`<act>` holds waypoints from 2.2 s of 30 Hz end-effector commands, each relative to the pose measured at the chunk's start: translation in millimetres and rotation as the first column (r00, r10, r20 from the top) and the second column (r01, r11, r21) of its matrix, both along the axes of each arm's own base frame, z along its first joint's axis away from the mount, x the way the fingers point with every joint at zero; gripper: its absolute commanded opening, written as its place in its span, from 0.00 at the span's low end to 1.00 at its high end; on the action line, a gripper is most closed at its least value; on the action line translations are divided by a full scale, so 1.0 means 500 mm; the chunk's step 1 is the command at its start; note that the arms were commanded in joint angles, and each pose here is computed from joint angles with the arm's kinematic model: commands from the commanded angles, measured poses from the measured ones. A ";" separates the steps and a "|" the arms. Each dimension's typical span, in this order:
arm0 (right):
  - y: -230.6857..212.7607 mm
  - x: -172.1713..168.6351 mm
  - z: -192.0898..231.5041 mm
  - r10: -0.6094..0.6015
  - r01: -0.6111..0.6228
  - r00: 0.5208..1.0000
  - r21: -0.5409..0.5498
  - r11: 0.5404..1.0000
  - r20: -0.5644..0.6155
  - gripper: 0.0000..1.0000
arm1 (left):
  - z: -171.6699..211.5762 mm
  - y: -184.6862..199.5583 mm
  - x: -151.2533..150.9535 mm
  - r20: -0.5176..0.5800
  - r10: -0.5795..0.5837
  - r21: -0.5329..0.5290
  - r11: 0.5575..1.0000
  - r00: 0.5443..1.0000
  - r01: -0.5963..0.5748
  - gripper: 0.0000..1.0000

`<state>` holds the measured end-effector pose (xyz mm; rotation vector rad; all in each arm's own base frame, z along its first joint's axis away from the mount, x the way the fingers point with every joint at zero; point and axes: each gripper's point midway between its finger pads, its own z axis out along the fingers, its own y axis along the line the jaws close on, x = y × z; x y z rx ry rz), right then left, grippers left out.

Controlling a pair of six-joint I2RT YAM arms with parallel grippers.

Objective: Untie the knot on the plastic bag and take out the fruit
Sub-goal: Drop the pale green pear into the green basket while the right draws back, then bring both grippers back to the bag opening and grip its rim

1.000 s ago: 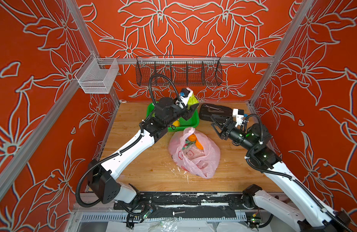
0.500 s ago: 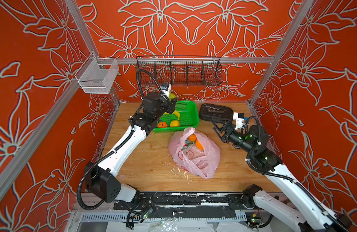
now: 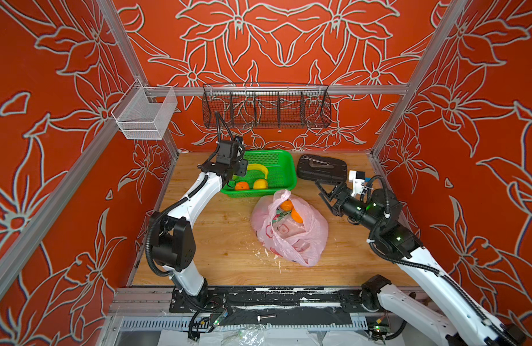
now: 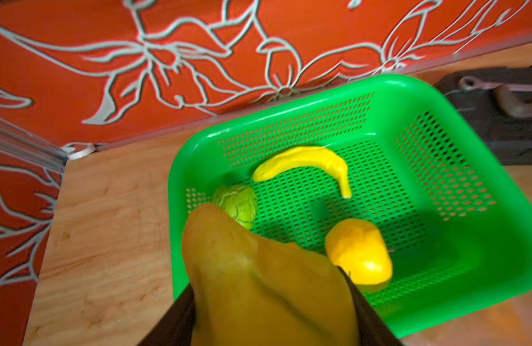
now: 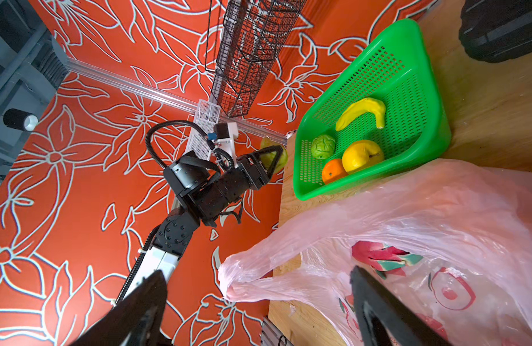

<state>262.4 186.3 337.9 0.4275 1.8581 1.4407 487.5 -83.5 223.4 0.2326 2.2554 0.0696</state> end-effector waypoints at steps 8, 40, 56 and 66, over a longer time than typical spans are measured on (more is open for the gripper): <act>-0.008 0.001 -0.014 -0.021 0.021 1.000 -0.006 1.000 -0.003 0.97 | -0.128 0.069 -0.020 -0.297 -0.022 0.251 0.963 0.955 0.101 0.41; -0.002 0.009 -0.024 -0.019 0.019 1.000 0.001 1.000 -0.022 0.97 | -0.245 0.064 -0.016 -0.473 0.004 0.233 0.965 0.881 0.121 0.75; -0.003 0.005 -0.054 -0.002 -0.002 0.999 -0.118 0.993 -0.039 0.97 | 0.096 -0.034 -0.112 -0.072 -0.150 -0.155 0.978 0.986 0.138 0.75; 0.031 -0.016 -0.127 0.075 -0.103 0.993 -0.364 0.926 -0.088 0.79 | 0.253 -0.171 -0.288 0.239 -0.403 -0.474 0.745 0.883 0.469 0.76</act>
